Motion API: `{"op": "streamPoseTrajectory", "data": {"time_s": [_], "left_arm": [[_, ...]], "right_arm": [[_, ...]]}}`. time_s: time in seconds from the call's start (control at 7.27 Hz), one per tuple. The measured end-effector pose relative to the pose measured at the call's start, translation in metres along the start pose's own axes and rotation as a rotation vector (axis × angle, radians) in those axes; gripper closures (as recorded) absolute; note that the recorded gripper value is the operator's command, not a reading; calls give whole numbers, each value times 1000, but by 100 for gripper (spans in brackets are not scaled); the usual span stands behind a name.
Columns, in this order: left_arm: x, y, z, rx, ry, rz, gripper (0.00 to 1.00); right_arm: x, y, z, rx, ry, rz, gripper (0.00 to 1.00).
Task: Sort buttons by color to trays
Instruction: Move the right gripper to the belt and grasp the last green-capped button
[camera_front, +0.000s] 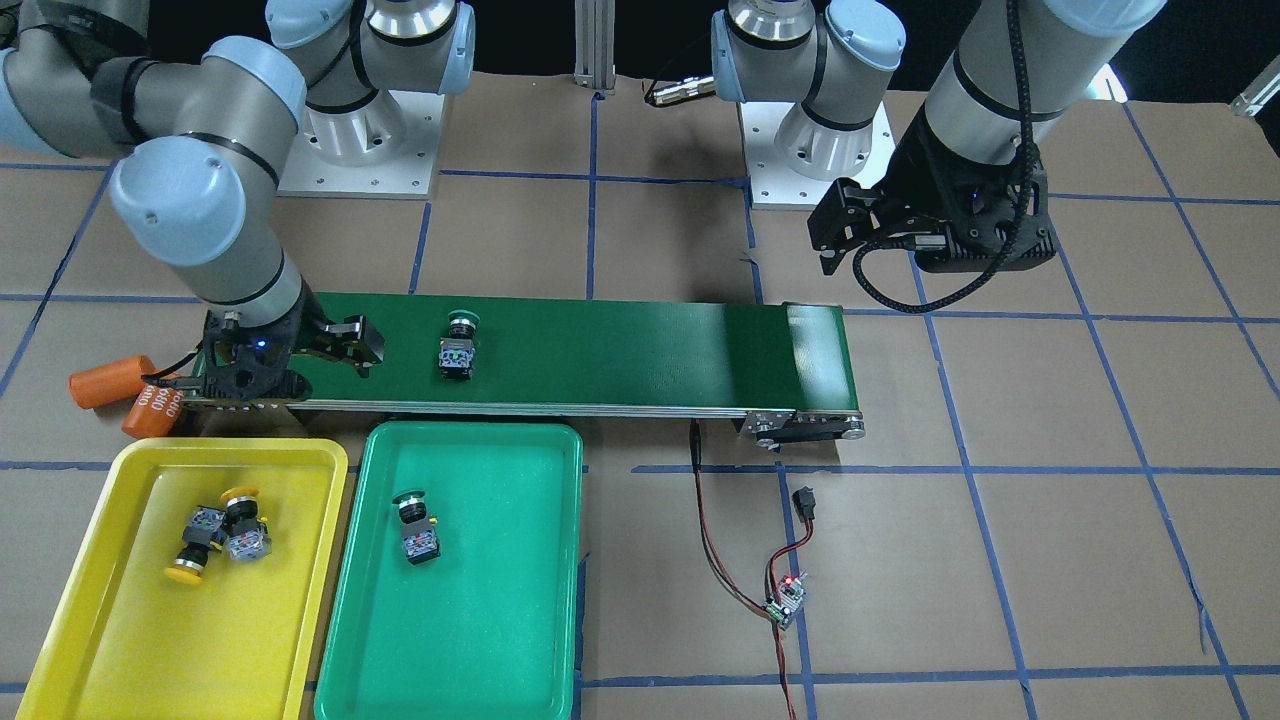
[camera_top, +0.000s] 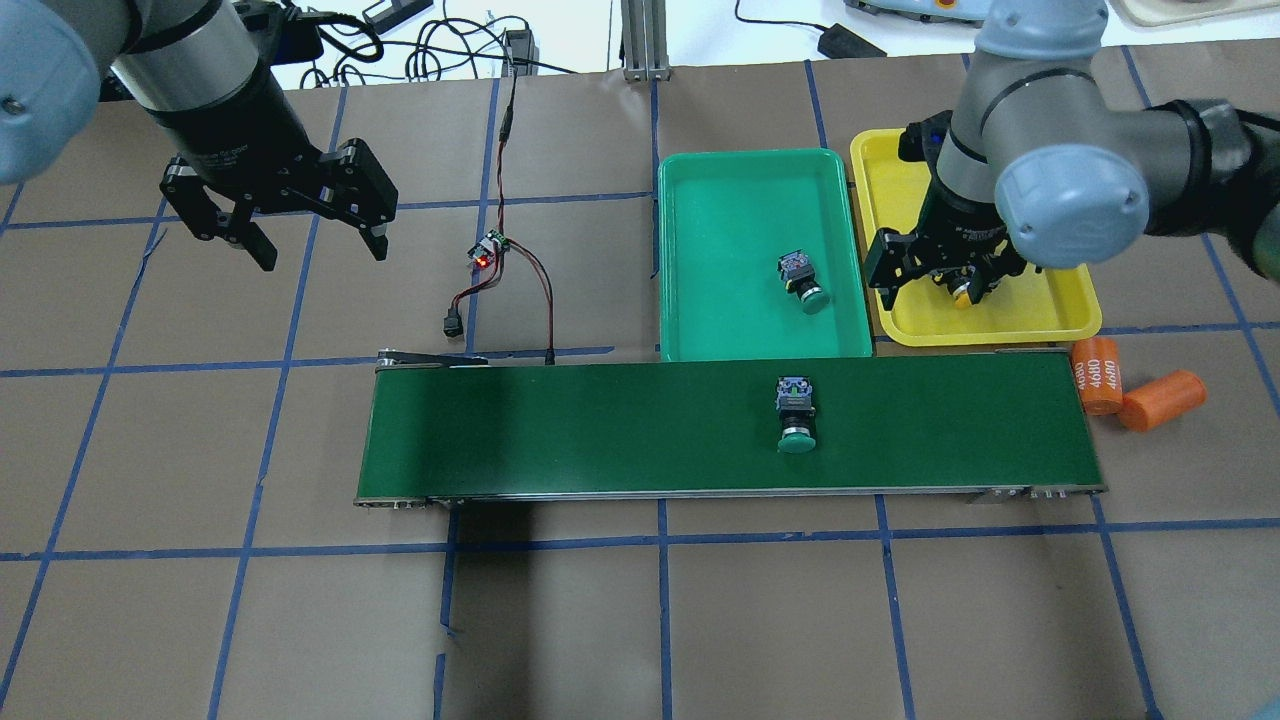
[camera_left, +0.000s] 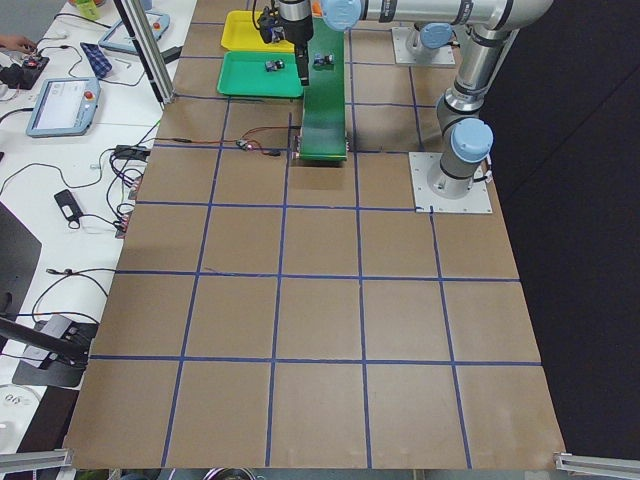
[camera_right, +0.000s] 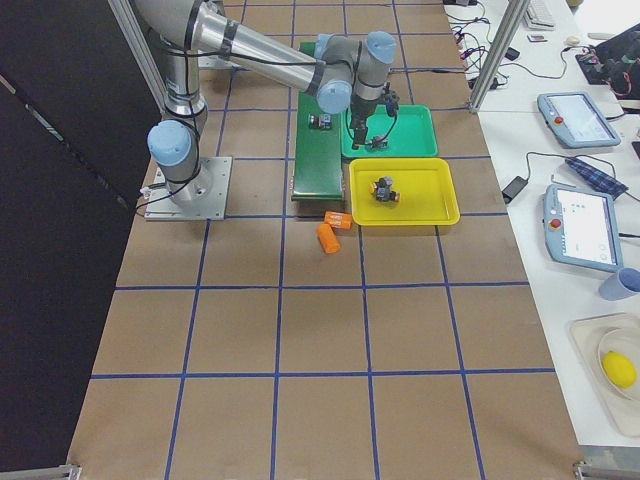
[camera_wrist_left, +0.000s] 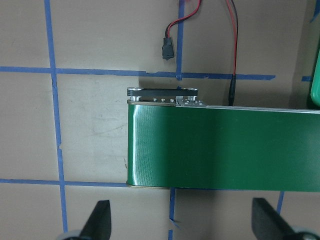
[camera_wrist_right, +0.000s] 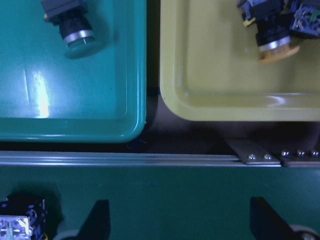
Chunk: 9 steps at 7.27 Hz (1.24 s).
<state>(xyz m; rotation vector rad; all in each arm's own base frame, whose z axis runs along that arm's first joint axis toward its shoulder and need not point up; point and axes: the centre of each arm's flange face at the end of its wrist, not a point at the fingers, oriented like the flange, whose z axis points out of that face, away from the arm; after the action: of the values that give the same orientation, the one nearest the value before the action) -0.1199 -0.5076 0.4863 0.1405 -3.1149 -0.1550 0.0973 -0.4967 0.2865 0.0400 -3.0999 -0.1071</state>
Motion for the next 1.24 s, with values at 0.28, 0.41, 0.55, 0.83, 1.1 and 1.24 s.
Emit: {"op": "streamPoseTrajectory", "data": {"time_s": [0.28, 0.41, 0.55, 0.83, 1.1, 1.24], "left_arm": [[7, 2, -2, 3, 41, -20, 0], [9, 3, -3, 6, 64, -18, 0], [10, 3, -4, 13, 73, -16, 0], [9, 4, -5, 26, 73, -13, 0], [9, 6, -4, 28, 72, -18, 0], [9, 7, -4, 28, 72, -20, 0]], "right_arm": [[-4, 28, 19, 55, 4, 1, 0], [-5, 31, 21, 63, 4, 1, 0], [-6, 33, 21, 68, 4, 4, 0], [-18, 36, 20, 72, 4, 24, 0], [-37, 41, 21, 72, 2, 45, 0], [-41, 41, 22, 70, 2, 53, 0]]}}
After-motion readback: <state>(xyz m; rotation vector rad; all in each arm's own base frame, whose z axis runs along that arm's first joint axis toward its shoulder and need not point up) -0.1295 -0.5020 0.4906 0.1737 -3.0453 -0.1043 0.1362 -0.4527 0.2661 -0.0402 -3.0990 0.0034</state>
